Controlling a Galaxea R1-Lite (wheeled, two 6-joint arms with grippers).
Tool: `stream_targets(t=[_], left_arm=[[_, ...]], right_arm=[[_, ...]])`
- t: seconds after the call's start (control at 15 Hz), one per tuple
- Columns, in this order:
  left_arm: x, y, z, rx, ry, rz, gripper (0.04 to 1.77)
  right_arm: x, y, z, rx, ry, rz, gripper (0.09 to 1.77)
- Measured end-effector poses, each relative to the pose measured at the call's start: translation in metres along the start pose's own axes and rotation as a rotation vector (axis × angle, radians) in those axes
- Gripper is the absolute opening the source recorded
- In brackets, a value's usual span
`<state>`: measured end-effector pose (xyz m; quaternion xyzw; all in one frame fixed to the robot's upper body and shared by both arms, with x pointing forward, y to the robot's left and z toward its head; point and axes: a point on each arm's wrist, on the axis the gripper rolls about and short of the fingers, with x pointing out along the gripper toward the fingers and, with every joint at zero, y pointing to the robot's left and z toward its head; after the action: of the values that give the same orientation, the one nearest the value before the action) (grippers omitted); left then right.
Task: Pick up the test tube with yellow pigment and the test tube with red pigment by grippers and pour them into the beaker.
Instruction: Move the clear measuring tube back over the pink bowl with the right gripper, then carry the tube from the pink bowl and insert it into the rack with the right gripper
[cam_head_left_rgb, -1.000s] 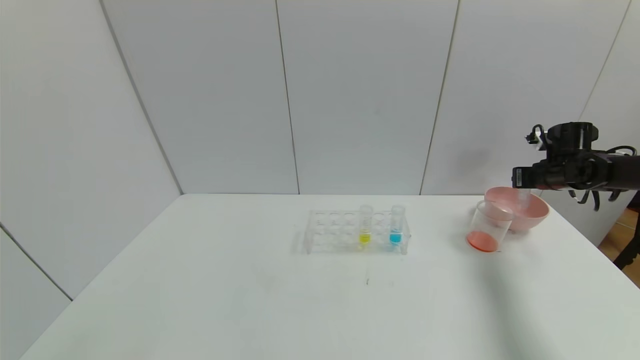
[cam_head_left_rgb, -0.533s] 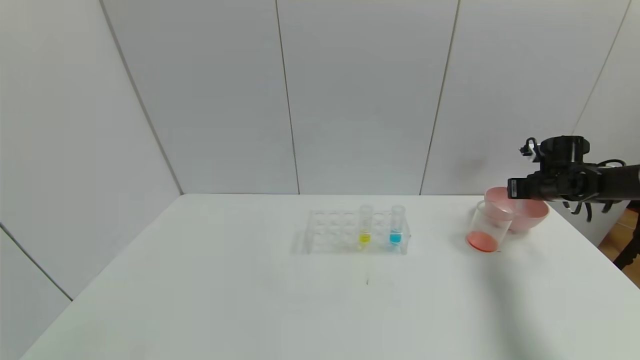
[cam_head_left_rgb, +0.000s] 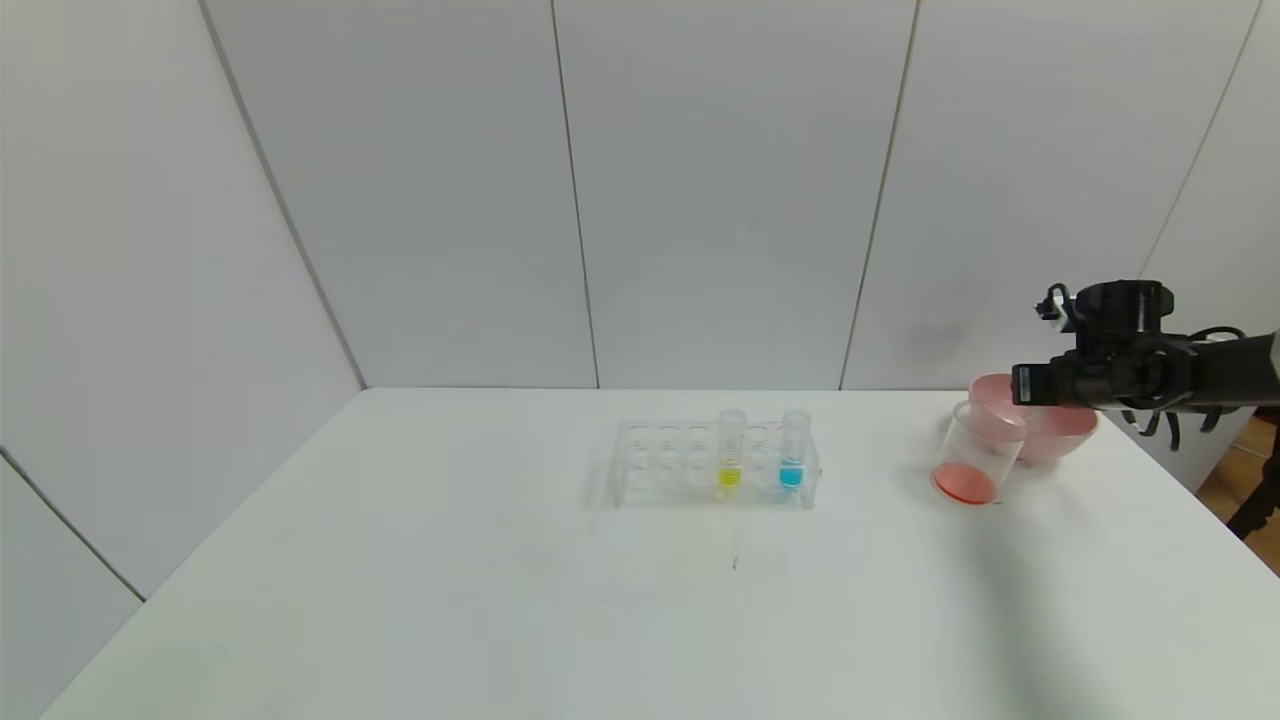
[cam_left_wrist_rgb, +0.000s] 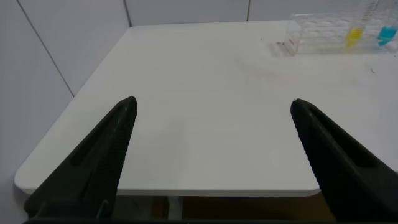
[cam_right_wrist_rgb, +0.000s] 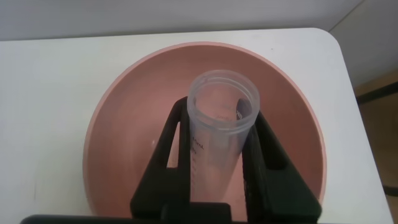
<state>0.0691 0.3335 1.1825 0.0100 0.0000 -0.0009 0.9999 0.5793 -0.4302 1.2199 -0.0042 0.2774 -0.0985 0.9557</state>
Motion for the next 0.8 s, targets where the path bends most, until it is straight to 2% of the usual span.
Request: stream_targets(t=[0.13, 0.33, 0.53, 0.8], left_arm=[[0.0, 0.0, 0.0, 0.0, 0.0, 0.0, 1.76], [0.0, 0.0, 0.0, 0.0, 0.0, 0.0, 1.76], [0.0, 0.0, 0.0, 0.0, 0.0, 0.0, 1.76], [0.0, 0.0, 0.0, 0.0, 0.0, 0.0, 1.76]], right_arm=[[0.0, -0.001, 0.0, 0.001, -0.001, -0.001, 0.81], [-0.001, 0.0, 0.002, -0.002, -0.008, 0.001, 1.09], [-0.004, 0.001, 0.006, -0.007, -0.018, 0.003, 1.29], [-0.012, 0.004, 0.014, -0.006, -0.043, 0.008, 1.45]])
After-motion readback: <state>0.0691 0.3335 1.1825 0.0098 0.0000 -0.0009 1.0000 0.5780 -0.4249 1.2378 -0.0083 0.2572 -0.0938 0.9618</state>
